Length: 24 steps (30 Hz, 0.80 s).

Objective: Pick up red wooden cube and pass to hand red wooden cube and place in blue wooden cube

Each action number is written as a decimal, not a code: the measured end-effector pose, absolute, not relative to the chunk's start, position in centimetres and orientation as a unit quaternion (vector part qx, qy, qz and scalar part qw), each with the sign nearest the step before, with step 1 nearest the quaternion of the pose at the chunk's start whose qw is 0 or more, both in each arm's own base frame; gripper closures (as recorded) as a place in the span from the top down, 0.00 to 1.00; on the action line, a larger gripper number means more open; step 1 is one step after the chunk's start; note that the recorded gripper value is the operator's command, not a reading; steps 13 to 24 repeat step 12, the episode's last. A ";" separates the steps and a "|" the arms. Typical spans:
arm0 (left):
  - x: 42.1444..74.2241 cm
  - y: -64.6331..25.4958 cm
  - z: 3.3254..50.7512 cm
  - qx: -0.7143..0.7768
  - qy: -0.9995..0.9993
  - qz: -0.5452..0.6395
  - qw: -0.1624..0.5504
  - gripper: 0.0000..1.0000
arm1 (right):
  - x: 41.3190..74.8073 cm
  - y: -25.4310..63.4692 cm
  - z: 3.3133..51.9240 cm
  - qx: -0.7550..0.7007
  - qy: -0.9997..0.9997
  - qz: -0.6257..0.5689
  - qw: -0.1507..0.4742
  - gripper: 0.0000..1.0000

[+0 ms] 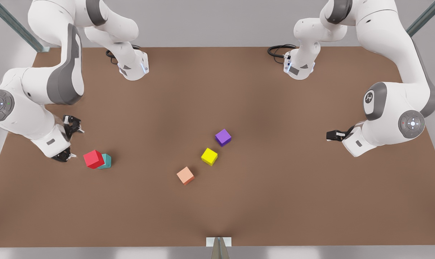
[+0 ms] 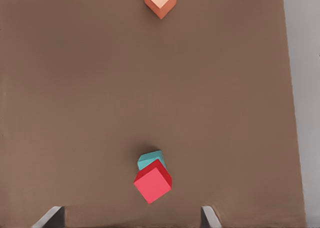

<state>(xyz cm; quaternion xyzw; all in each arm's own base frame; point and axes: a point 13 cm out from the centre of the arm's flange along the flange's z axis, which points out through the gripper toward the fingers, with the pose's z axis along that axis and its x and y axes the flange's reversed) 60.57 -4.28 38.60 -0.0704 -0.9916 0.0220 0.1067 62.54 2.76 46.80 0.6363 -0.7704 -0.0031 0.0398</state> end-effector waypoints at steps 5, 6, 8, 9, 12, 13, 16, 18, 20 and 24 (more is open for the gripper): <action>60.6 -4.3 38.6 -0.070 -0.992 0.022 0.107 1.00 | 55.1 3.2 48.0 0.501 -0.862 -0.018 0.082 1.00; 60.6 -4.3 38.6 -0.070 -0.992 0.022 0.107 1.00 | 54.6 3.3 48.1 0.476 -0.875 -0.016 0.084 1.00; 60.6 -4.3 38.6 -0.069 -0.992 0.022 0.107 1.00 | 54.2 3.2 48.2 0.426 -0.900 -0.012 0.087 1.00; 60.6 -4.3 38.6 -0.069 -0.992 0.022 0.107 1.00 | 54.1 3.0 48.2 0.403 -0.911 -0.010 0.088 1.00; 60.6 -4.3 38.6 -0.069 -0.992 0.022 0.107 1.00 | 54.0 2.6 48.2 0.337 -0.937 -0.004 0.091 1.00; 60.6 -4.3 38.6 -0.069 -0.992 0.022 0.107 1.00 | 54.0 2.6 48.2 0.337 -0.937 -0.004 0.091 1.00; 60.6 -4.3 38.6 -0.069 -0.992 0.022 0.107 1.00 | 54.0 2.6 48.2 0.337 -0.937 -0.004 0.091 1.00; 60.6 -4.3 38.6 -0.069 -0.992 0.022 0.107 1.00 | 54.0 2.6 48.2 0.337 -0.937 -0.004 0.091 1.00; 60.6 -4.3 38.6 -0.069 -0.992 0.022 0.107 1.00 | 54.0 2.6 48.2 0.337 -0.937 -0.004 0.091 1.00; 60.6 -4.3 38.6 -0.069 -0.992 0.022 0.107 1.00 | 54.0 2.6 48.2 0.337 -0.937 -0.004 0.091 1.00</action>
